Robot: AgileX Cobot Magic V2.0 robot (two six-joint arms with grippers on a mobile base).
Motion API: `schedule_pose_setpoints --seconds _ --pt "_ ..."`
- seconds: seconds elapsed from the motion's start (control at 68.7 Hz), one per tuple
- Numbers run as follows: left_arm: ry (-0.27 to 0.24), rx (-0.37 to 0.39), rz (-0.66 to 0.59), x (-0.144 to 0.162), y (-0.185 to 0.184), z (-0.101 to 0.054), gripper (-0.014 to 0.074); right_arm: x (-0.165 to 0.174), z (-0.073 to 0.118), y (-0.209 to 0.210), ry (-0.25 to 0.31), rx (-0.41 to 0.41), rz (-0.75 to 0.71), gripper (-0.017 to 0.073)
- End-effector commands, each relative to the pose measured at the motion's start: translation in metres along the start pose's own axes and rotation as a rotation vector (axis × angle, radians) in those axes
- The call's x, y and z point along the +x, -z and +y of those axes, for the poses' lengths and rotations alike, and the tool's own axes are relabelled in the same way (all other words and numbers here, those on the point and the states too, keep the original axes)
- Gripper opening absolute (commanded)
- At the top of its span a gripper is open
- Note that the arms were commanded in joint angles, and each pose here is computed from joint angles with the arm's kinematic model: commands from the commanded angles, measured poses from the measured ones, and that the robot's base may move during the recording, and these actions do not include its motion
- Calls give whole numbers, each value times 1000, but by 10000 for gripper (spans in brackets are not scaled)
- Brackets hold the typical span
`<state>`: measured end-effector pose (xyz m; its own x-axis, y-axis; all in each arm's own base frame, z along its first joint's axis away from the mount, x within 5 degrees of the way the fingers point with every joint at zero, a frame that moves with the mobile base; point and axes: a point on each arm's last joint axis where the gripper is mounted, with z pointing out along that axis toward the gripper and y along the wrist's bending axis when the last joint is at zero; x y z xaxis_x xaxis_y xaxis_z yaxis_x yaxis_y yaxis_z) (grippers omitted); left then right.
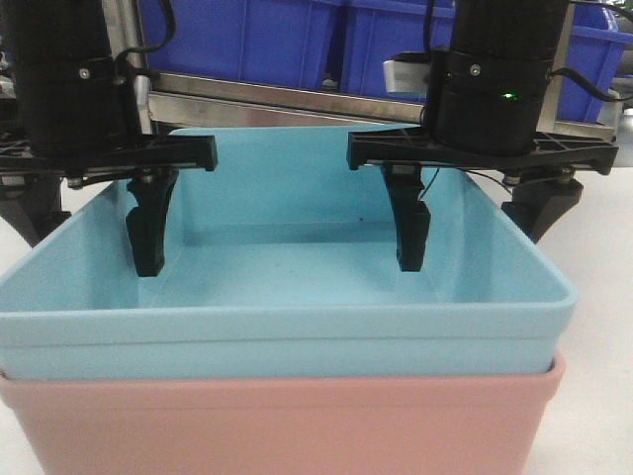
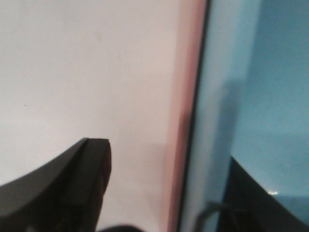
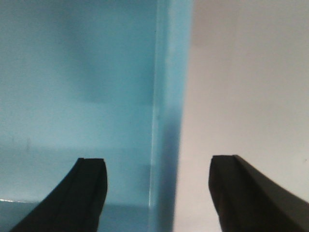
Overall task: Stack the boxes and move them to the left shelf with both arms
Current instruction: 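Lower both grippers onto opposite walls of the stacked boxes, then close both grippers on the walls and lift the stacked boxes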
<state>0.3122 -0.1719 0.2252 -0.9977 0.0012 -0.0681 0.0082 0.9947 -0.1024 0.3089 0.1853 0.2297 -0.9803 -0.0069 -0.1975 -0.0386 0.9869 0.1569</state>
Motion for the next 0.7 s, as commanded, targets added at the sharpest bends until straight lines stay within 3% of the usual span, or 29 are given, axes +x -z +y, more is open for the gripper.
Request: schedule_pose_setpoints --seconds 0.0,0.306,0.437,0.554,0.685 --pt "-8 39 -62 0 23 -5 294 -6 3 25 22 -37 -88 531" --pt "-8 38 -61 0 23 -5 294 -6 3 25 22 -37 -89 530" --pt "-8 38 -60 0 23 -5 288 -6 3 25 23 -37 -88 489" --pt "-7 37 -56 1 23 -5 191 -5 3 25 23 -34 -82 390" --pt "-6 39 -55 1 23 -5 13 -4 2 24 22 -25 -66 158"
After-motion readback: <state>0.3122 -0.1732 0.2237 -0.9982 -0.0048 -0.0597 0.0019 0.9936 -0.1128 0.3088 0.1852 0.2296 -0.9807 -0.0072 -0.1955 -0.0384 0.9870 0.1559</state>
